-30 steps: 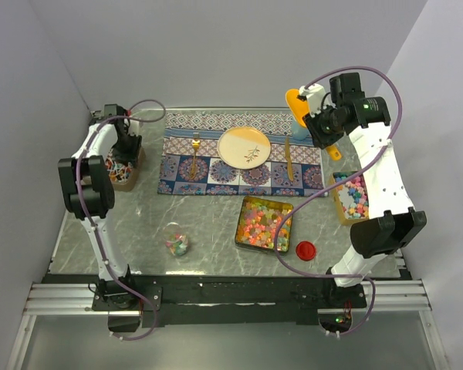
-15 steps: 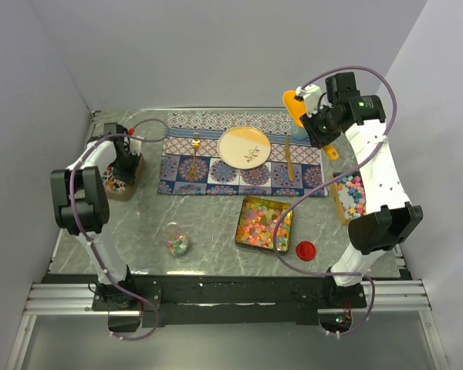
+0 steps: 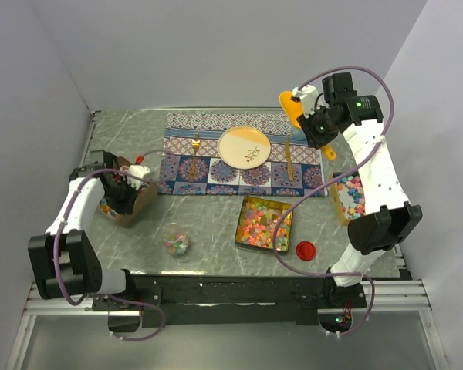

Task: Pack the candies
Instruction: Move the storage box to the center of the board.

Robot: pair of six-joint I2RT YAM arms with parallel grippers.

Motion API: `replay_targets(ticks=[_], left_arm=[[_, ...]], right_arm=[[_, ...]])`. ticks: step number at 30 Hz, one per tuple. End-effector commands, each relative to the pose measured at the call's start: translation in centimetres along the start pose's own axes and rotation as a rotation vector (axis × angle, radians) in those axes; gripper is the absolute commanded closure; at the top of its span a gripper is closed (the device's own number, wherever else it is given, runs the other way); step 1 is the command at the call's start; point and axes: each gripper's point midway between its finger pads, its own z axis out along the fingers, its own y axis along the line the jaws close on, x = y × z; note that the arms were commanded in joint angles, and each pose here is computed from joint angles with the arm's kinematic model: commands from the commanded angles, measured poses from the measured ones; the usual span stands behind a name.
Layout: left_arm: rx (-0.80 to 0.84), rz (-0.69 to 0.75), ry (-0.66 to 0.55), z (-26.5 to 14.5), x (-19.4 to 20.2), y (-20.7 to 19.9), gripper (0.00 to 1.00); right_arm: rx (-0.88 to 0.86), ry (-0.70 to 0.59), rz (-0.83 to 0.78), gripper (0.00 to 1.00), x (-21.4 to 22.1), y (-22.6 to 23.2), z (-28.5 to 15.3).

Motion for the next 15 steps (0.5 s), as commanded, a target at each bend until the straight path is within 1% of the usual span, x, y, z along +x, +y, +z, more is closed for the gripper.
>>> replay_targets(ticks=[1,5,8,9,13,15], left_arm=[[0.021,0.223,-0.136,-0.7,-1.9,-0.8,0.99],[0.072,0.308,-0.158,-0.1,-2.5,-1.3,0.99],[0.085,0.408,-0.148,0.5,-2.8,-2.0,0.99],[0.099,0.458,-0.141,0.8,-2.8,-2.6,0.99],[0.134,0.562,-0.098,1.3,-1.4,-4.3,0.99],[0.159,0.638,-0.089,2.0,-1.0,-5.5,0.99]], right_arm=[[0.008,-0.031,-0.018,1.00,-0.9,0.2,-0.5],[0.007,-0.024,-0.025,1.00,-0.8,0.4,-0.4],[0.003,-0.015,-0.030,1.00,-0.5,0.6,-0.3],[0.007,-0.019,-0.031,1.00,-0.5,0.6,-0.4],[0.009,-0.004,-0.032,1.00,0.0,0.6,-0.3],[0.012,-0.002,-0.032,1.00,0.1,0.6,-0.3]])
